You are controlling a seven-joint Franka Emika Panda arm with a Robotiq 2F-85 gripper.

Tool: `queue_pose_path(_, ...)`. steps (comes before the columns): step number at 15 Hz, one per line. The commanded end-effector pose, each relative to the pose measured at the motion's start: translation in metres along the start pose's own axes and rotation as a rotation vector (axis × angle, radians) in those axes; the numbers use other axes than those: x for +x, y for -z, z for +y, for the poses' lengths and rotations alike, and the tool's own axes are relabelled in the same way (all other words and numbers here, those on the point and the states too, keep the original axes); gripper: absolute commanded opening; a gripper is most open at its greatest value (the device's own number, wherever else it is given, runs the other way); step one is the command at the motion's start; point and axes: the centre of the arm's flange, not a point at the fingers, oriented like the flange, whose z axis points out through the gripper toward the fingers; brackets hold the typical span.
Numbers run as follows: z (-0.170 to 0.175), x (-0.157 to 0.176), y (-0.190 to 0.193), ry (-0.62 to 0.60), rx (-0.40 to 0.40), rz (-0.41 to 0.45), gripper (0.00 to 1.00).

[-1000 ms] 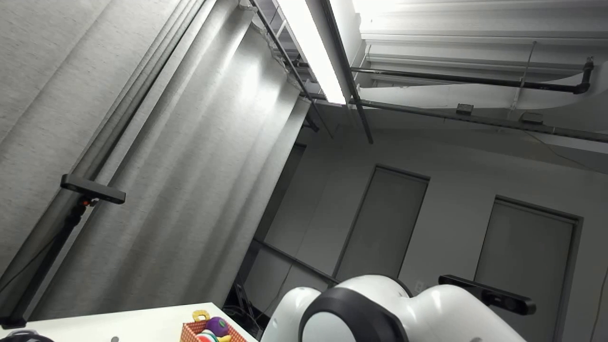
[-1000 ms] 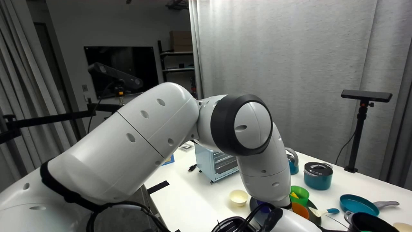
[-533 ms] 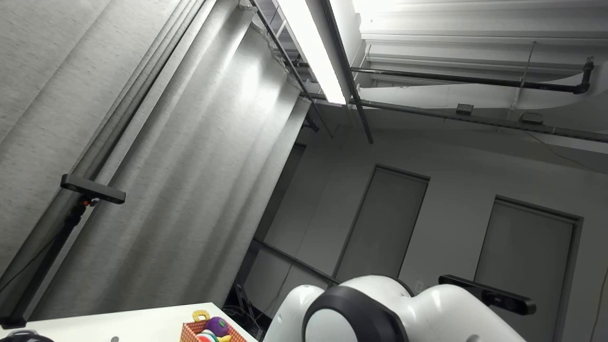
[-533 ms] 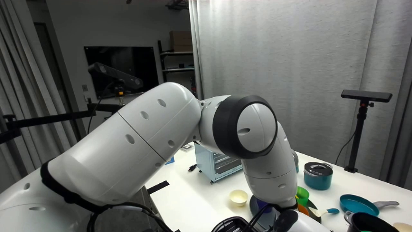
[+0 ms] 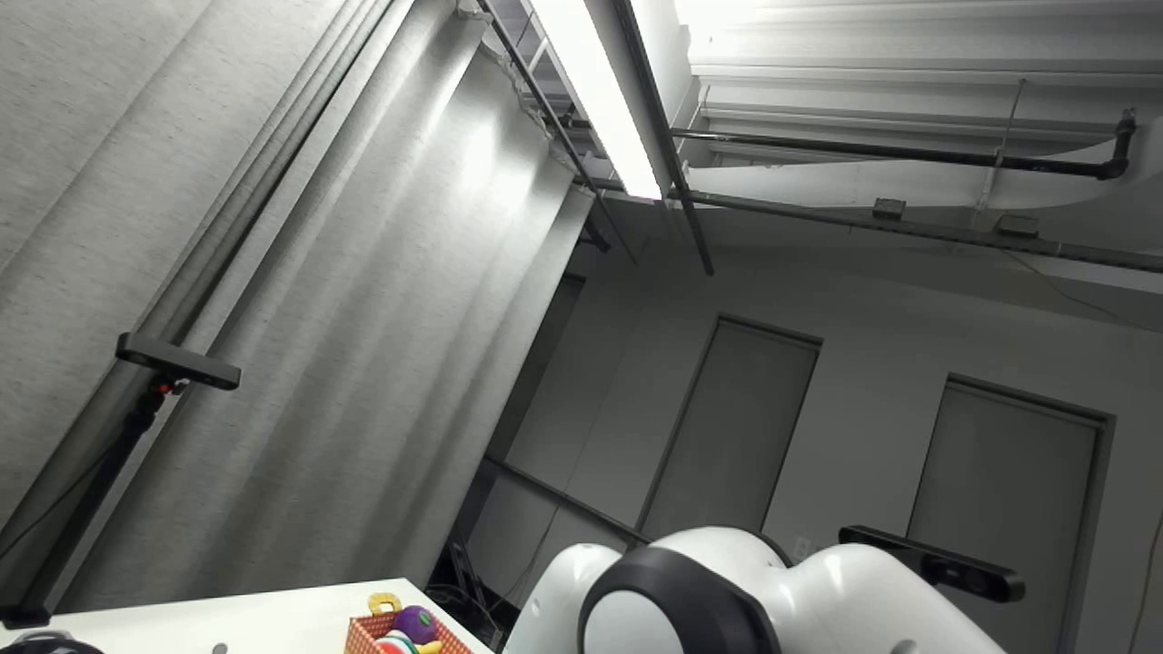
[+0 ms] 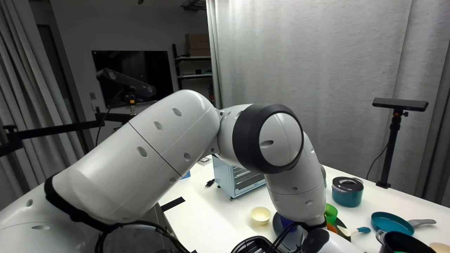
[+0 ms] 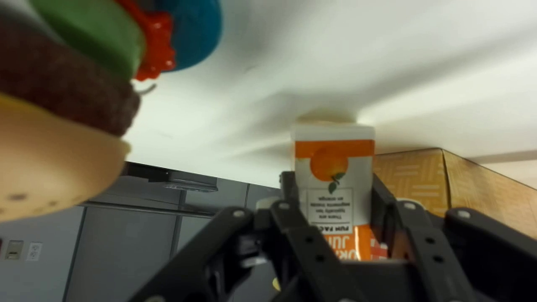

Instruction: Put a plush toy in the black pot

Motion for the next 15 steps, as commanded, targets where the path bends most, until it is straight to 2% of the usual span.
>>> queue_pose_path(1, -0.008, -0.007, -0.007, 0.033, -0.008, -0.016, 0.16)
queue_pose_path(4, -0.010, -0.013, -0.009, 0.069, -0.022, -0.018, 0.16)
queue_pose_path(6, -0.010, -0.016, -0.010, 0.099, -0.031, -0.022, 0.69)
queue_pose_path(8, -0.010, -0.022, -0.010, 0.126, -0.036, -0.035, 0.72)
queue_pose_path(12, -0.010, -0.025, -0.011, 0.145, -0.043, -0.051, 0.99)
queue_pose_path(15, -0.012, -0.025, -0.010, 0.158, -0.044, -0.054, 1.00)
